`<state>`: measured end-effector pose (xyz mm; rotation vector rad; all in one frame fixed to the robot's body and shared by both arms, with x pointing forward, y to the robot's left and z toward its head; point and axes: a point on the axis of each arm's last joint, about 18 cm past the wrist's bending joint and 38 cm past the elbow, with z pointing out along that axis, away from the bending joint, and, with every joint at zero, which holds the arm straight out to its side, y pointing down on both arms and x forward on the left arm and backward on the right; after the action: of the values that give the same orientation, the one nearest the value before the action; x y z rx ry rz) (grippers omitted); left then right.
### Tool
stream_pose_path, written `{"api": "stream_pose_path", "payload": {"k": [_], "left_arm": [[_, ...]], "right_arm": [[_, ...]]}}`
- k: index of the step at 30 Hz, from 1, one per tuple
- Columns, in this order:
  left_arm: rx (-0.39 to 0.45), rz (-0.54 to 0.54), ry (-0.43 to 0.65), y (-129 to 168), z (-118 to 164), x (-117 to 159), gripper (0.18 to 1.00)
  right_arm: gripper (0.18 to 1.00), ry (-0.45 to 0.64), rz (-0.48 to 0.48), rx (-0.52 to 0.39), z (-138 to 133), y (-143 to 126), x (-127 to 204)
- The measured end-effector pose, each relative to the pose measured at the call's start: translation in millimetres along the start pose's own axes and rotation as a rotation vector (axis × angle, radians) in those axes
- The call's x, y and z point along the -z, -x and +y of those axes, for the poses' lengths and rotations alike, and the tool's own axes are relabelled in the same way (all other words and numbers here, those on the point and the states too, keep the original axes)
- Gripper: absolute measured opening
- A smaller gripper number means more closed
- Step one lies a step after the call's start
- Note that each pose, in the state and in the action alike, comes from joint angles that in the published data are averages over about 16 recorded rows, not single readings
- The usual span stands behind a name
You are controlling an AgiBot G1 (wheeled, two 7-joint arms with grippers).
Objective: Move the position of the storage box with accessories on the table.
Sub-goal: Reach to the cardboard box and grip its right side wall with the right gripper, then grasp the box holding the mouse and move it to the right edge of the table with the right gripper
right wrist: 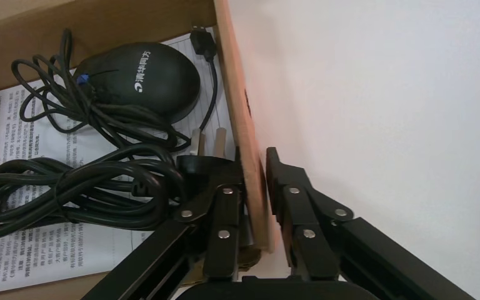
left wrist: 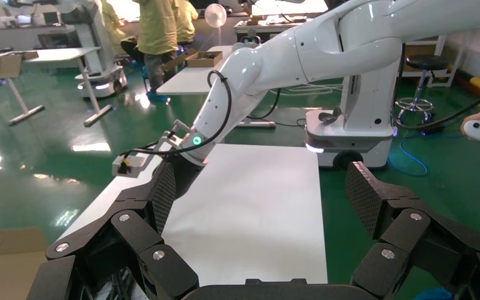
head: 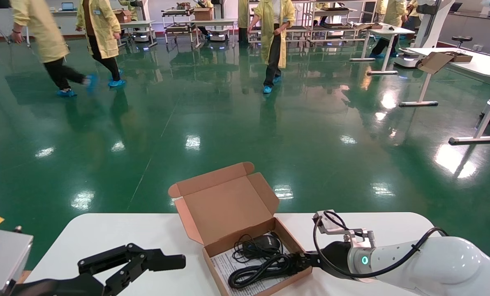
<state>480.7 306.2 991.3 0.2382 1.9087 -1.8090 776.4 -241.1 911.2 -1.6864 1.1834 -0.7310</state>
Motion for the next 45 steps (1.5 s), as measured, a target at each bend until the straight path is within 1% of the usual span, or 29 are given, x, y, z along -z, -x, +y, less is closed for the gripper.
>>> {"api": "stream_pose_path", "payload": {"k": [5,11,20,26,32,39,45], "left_arm": [[0.000,0.000,0.000,0.0,0.0,0.0,1.000],[0.000,0.000,0.000,0.0,0.0,0.0,1.000],[0.000,0.000,0.000,0.0,0.0,0.0,1.000],[0.000,0.000,0.000,0.0,0.0,0.0,1.000],[0.000,0.000,0.000,0.0,0.0,0.0,1.000],[0.000,0.000,0.000,0.0,0.0,0.0,1.000],[0.000,0.000,0.000,0.0,0.0,0.0,1.000]], "right_arm": [[0.260,0.003,0.000,0.016,-3.3,-3.4,4.3],[0.220,0.005,-0.003,0.038,-10.4,-8.6,12.6],[0.205,-0.003,-0.012,0.071,-33.6,-23.2,39.4],[0.204,-0.023,-0.014,0.096,-60.0,-37.5,71.0],[0.204,-0.054,0.002,0.119,-89.2,-55.8,111.1],[0.204,-0.096,0.045,0.138,-118.1,-79.8,160.6],[0.204,-0.124,0.095,0.149,-132.9,-101.2,198.3]]}}
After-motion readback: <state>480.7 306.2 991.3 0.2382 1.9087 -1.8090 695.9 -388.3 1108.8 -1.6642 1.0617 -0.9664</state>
